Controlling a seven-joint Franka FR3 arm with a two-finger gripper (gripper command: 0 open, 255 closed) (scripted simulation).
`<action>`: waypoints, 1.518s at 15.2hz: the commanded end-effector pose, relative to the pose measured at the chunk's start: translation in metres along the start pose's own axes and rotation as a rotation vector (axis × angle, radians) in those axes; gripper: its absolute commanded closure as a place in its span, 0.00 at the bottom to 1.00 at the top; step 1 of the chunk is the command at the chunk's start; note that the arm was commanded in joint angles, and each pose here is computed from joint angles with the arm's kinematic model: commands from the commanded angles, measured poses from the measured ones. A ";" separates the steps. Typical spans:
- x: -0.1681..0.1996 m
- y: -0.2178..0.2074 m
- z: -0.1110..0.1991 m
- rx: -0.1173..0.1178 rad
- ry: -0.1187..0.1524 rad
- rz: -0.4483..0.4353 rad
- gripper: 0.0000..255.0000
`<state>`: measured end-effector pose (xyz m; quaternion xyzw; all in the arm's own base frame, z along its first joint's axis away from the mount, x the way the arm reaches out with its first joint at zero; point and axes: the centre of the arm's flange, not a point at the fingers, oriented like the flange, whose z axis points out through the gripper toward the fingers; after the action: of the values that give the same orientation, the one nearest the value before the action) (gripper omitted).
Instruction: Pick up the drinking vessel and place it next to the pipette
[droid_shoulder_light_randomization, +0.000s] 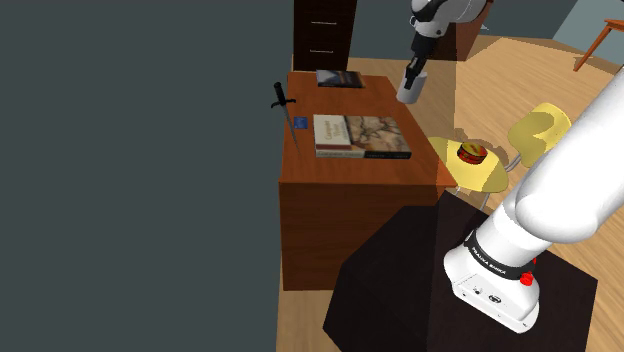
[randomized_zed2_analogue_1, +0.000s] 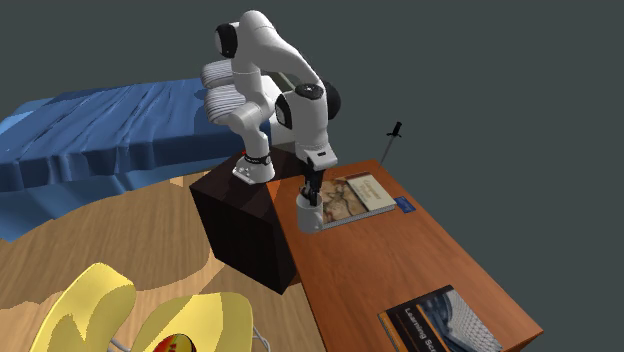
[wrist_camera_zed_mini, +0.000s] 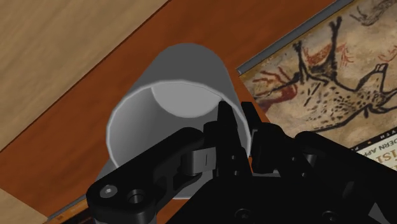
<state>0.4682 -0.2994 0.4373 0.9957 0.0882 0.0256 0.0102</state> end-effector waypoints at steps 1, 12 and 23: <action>0.001 0.001 -0.012 0.000 0.000 0.000 1.00; 0.004 0.002 -0.070 0.000 0.000 0.000 1.00; 0.007 0.004 -0.128 0.000 0.000 0.000 1.00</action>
<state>0.4693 -0.2994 0.5608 0.9957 0.0882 0.0255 0.0103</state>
